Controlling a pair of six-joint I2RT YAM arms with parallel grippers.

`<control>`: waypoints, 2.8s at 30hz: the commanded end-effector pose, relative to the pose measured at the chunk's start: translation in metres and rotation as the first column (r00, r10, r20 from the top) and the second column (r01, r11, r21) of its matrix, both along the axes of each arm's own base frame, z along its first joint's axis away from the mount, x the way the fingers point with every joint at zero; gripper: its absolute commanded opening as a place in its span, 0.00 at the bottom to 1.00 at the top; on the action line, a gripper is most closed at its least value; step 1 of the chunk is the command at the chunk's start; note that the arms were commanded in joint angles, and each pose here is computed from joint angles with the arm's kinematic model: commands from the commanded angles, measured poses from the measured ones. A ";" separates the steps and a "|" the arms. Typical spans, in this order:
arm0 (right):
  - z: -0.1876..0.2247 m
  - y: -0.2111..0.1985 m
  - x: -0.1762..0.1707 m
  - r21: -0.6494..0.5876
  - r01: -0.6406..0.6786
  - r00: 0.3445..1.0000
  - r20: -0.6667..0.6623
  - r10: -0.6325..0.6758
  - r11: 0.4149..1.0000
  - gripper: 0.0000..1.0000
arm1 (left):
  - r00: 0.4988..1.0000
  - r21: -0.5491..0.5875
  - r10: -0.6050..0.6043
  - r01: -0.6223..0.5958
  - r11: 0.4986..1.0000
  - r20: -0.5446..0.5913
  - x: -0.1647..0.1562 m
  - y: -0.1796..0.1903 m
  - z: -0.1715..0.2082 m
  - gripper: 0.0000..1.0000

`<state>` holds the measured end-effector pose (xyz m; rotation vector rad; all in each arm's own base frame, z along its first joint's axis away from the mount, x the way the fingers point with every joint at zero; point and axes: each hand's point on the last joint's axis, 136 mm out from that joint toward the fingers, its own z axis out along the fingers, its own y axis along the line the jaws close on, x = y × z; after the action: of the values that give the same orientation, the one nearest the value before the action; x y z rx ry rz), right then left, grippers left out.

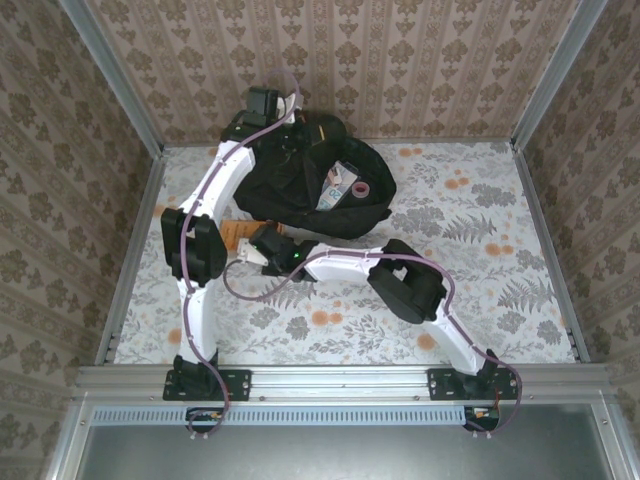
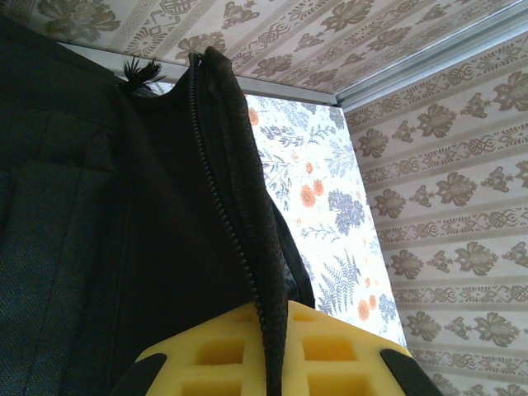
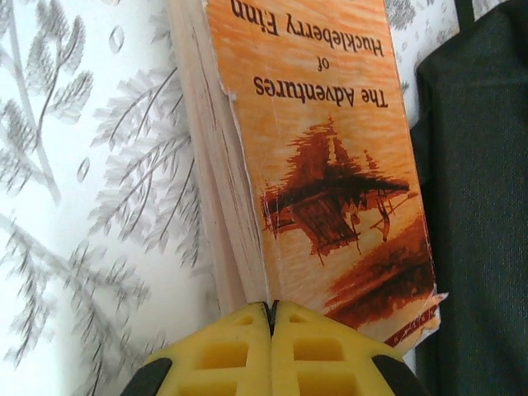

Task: Pack the student bag

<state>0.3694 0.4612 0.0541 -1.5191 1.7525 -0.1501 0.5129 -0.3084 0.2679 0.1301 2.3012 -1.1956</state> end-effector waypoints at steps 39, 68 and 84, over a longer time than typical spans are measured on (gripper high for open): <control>0.123 -0.149 -0.159 0.477 0.472 0.800 -0.585 -0.134 0.741 0.67 | 0.943 0.166 0.326 -0.311 0.936 -0.071 -0.223 0.131 -0.017 0.73; -0.032 -0.126 -0.165 -0.064 0.686 0.169 -0.955 -0.244 0.725 0.70 | 0.721 0.263 0.298 -0.165 0.951 -0.626 -0.391 0.137 -0.228 0.83; -0.040 -0.129 -0.182 -0.067 0.756 0.064 -0.983 -0.175 0.651 0.71 | 0.828 0.192 0.185 -0.096 0.977 -0.529 -0.303 0.074 -0.224 0.80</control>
<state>0.2275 0.3340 0.0331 -0.3965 2.7906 1.0307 0.1324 -0.1777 0.0199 -0.7368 3.1805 -0.7334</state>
